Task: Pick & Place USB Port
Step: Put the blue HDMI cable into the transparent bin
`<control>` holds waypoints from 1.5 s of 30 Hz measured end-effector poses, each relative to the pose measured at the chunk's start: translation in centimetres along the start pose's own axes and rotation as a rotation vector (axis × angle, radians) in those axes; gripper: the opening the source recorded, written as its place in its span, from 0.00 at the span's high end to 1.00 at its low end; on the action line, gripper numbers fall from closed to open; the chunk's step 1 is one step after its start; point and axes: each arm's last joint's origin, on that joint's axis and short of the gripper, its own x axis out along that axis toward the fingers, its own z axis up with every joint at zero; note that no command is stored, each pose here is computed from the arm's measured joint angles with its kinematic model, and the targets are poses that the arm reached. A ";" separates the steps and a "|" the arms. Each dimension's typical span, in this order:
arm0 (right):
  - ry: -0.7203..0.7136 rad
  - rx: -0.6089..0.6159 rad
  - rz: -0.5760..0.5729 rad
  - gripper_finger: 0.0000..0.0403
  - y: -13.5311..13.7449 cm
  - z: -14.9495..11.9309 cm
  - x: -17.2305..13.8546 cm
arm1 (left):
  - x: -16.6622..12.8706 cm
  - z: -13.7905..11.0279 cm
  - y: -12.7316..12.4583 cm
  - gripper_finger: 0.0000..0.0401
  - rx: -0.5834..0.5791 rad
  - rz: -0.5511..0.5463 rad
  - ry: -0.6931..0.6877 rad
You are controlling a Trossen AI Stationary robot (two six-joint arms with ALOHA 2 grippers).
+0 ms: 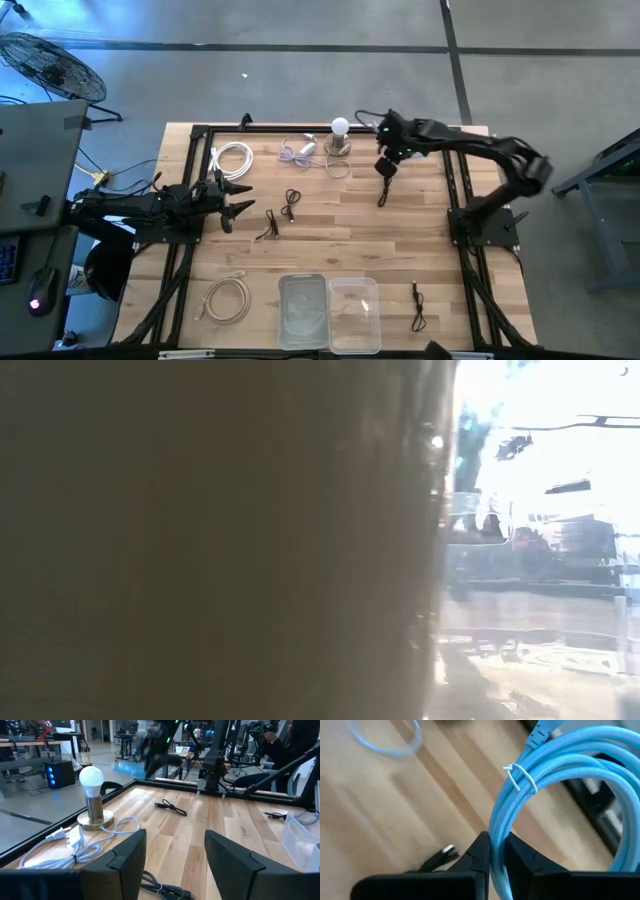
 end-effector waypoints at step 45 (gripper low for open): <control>-0.510 -0.057 1.067 0.93 24.2 -9.7 -19.0 | -0.1 0.0 -0.7 0.51 -0.173 -0.239 0.032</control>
